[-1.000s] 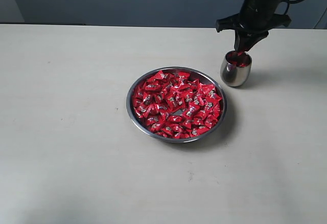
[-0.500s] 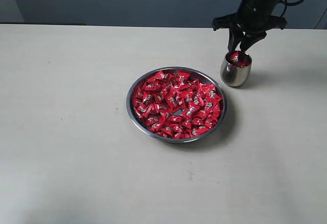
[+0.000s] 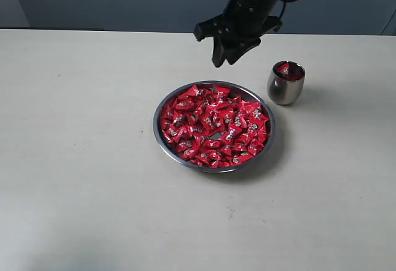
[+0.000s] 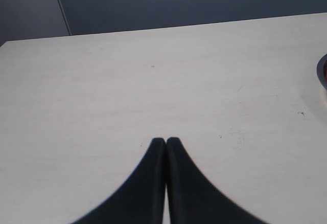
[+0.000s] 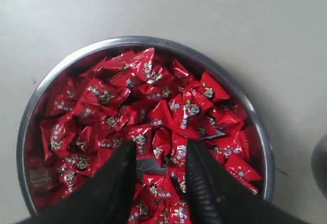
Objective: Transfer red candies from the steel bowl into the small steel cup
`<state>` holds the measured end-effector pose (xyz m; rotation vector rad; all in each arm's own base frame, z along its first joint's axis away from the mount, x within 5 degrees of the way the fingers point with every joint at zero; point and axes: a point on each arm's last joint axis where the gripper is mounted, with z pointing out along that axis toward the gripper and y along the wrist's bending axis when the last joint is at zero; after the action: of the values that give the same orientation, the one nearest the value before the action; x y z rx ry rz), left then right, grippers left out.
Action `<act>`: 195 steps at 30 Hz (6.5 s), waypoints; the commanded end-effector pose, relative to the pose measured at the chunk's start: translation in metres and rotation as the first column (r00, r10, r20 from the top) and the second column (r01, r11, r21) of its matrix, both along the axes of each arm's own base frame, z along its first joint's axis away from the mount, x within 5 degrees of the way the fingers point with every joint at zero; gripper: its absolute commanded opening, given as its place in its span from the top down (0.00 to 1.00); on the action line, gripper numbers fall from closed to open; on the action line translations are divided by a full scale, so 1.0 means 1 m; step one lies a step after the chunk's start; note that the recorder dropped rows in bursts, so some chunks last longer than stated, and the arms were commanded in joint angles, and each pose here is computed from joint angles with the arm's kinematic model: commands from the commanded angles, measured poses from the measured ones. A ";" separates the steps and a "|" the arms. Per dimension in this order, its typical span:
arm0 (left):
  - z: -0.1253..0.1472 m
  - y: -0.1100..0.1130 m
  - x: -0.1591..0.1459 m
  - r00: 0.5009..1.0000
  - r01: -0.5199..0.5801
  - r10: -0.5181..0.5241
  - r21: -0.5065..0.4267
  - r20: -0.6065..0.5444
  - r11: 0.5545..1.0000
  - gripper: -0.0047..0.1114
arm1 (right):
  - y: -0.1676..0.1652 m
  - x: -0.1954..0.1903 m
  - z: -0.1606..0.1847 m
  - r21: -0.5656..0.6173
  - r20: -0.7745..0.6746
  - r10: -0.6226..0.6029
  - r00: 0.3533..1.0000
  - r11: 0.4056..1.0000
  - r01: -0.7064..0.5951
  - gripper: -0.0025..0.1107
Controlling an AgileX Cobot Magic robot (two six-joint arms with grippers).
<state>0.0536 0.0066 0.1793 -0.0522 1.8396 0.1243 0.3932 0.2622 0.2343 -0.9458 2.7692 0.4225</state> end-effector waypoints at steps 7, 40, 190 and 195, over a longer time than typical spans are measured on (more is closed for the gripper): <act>0.004 0.000 0.000 1.000 -0.001 0.001 -0.001 0.021 1.000 0.96 | 0.029 -0.024 -0.004 -0.101 0.034 0.027 0.999 0.995 -0.024 0.69; 0.004 0.000 0.000 1.000 -0.001 0.001 -0.001 0.021 1.000 0.96 | -0.013 -0.075 -0.083 -0.256 -0.103 -0.105 0.989 0.964 0.076 0.69; 0.004 0.000 0.000 1.000 -0.001 0.001 -0.001 0.021 1.000 0.96 | 0.016 -0.056 -0.060 -0.282 -0.031 -0.619 0.785 0.759 0.587 0.95; 0.004 0.000 0.000 1.000 -0.001 0.001 -0.001 0.021 1.000 0.96 | 0.014 -0.059 -0.053 -0.300 -0.031 -0.532 0.846 0.813 0.499 0.95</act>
<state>0.0536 0.0066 0.1793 -0.0522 1.8396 0.1243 0.3347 0.2792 0.1691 -0.0734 3.0941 -0.0180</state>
